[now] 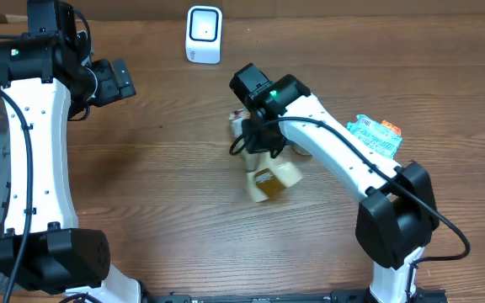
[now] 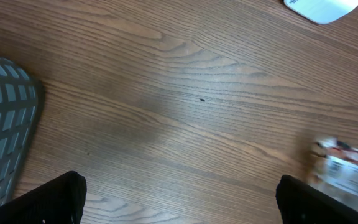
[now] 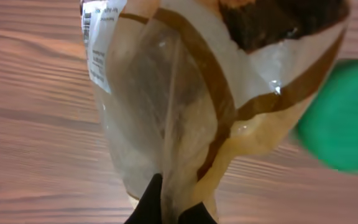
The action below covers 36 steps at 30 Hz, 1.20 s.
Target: Scan the item barcode
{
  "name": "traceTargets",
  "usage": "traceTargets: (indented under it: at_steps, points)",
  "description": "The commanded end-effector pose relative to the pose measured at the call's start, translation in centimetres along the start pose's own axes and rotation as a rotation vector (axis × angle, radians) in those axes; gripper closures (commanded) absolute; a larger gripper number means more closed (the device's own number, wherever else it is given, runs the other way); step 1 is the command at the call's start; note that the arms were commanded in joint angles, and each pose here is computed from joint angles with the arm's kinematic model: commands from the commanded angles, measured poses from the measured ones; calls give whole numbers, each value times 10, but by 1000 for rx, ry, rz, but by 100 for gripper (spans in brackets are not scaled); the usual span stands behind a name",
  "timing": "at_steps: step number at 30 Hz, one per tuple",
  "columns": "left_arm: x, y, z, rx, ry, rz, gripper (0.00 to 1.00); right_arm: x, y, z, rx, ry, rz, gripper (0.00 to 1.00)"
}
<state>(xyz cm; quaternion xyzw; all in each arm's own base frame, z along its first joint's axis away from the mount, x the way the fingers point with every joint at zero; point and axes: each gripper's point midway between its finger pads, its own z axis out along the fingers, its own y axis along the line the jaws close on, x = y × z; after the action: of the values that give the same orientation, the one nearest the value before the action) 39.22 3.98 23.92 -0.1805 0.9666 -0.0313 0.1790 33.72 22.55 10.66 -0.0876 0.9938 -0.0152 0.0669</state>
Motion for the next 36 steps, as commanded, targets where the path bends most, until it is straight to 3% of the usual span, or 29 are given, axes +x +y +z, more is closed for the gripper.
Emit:
traceTargets:
  at_steps: [1,14,20,22,27,31,36]
  points:
    - [-1,-4,-7,12,-19,8,0,-7,-30,-12,209,-75,-63,96]
    - [-2,-4,-7,12,-19,8,1,17,21,35,169,31,-172,96]
    - [-1,-4,-7,12,-19,8,0,24,44,35,136,19,-214,79]
    - [-2,-4,-7,12,-19,8,0,25,50,35,109,23,-211,78]
    - [-1,-4,-7,12,-19,8,0,15,62,38,-20,25,-114,91]
    - [-2,-4,-7,12,-19,8,0,-6,76,38,-191,13,6,96]
    - [-1,-4,-7,12,-19,8,0,-27,71,40,-231,-16,180,96]
